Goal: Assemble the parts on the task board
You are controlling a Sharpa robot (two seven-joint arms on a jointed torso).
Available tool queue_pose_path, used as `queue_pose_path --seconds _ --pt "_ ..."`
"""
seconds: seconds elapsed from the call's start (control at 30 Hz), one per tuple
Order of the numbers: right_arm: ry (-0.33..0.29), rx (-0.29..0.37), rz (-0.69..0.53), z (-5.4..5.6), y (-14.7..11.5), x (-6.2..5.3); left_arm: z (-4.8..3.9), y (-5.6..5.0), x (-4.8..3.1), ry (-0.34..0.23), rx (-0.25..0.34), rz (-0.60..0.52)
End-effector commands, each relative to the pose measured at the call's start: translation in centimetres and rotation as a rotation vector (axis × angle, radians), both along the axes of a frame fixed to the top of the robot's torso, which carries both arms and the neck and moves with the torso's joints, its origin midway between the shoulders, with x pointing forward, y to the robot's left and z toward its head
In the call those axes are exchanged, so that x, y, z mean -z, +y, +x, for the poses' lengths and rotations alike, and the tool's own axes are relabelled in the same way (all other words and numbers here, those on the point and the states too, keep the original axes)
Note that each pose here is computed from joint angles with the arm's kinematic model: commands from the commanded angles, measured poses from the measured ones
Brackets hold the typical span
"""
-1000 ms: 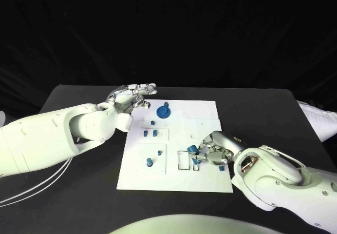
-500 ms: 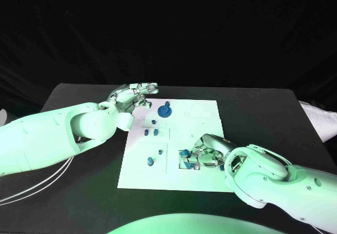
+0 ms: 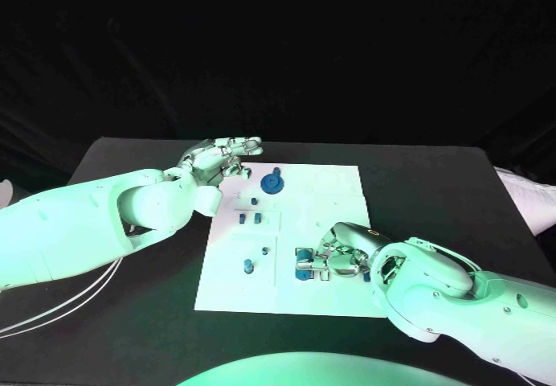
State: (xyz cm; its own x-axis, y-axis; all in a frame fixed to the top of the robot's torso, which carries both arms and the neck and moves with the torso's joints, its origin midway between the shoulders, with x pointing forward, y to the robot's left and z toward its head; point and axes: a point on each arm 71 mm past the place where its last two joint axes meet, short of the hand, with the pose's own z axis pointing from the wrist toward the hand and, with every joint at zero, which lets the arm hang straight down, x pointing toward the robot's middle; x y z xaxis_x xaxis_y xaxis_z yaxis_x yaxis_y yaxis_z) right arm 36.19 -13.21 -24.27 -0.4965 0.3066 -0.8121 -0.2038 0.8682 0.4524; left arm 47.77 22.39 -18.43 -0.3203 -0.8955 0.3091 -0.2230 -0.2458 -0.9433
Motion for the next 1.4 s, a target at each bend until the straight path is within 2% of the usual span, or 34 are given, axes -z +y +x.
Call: queue_pose_path --seconds 0.03,0.47,0.73,0.9,1.1,1.4 --pt "-0.046 -0.007 -0.029 0.1 -0.1 -0.1 -0.08 -0.3 -0.14 -0.008 0.021 -0.009" --pt "-0.059 -0.042 -0.044 -0.2 0.2 -0.3 -0.1 -0.3 -0.12 -0.005 0.023 -0.01" --pt "-0.086 -0.05 -0.07 0.2 0.4 -0.2 -0.09 -0.3 -0.12 -0.005 0.025 -0.01" --pt "-0.113 -0.036 -0.063 0.4 0.2 -0.3 -0.1 -0.3 -0.12 -0.005 0.025 -0.01" --pt "-0.112 -0.012 -0.033 0.3 -0.2 -0.5 -0.1 -0.3 -0.12 -0.005 0.025 -0.01" --pt "-0.053 0.065 0.066 -0.1 -3.9 -1.2 -0.12 -0.1 -0.11 -0.004 0.022 -0.008"
